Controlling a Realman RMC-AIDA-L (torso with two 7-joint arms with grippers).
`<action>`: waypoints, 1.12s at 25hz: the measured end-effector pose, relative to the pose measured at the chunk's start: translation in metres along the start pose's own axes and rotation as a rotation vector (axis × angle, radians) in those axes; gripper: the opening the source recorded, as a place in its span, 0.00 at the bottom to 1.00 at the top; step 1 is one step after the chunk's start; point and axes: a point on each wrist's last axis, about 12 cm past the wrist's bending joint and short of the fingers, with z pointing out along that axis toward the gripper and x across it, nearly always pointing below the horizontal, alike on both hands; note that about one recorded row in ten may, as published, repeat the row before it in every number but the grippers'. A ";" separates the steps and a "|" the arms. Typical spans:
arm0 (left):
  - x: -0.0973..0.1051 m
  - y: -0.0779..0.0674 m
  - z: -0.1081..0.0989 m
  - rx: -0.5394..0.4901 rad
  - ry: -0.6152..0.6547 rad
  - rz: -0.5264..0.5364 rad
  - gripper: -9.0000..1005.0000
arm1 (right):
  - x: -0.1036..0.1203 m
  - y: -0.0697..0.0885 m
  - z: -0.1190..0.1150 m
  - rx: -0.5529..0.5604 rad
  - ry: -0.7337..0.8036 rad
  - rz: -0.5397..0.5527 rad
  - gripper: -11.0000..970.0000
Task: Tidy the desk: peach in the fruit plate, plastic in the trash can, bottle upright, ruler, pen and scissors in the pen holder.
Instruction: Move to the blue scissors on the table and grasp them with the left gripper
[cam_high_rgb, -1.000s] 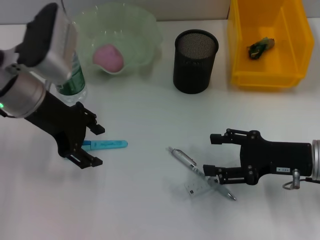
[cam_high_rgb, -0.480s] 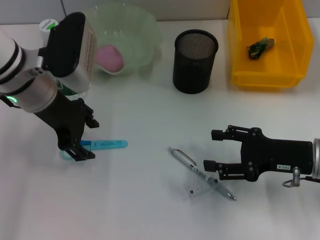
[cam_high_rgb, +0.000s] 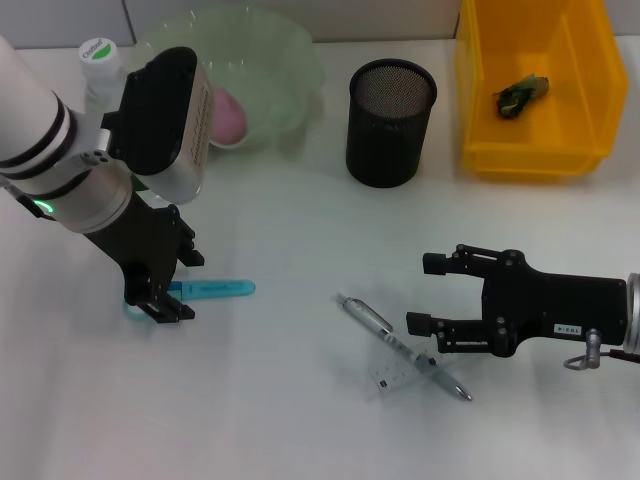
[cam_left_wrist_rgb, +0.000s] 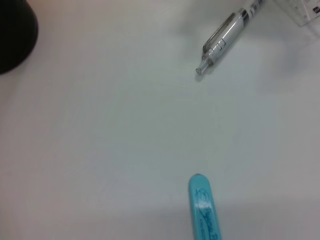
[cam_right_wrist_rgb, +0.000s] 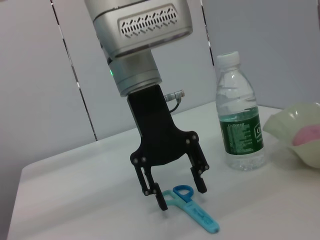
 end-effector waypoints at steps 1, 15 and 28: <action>0.000 0.000 0.001 -0.001 0.004 0.003 0.76 | 0.000 0.000 0.000 0.000 0.000 0.000 0.85; 0.002 0.001 0.005 -0.009 0.029 -0.007 0.55 | -0.001 0.000 0.001 -0.006 -0.002 0.001 0.85; 0.001 0.003 0.008 -0.014 0.059 0.007 0.51 | -0.004 -0.001 0.001 -0.012 -0.003 0.011 0.86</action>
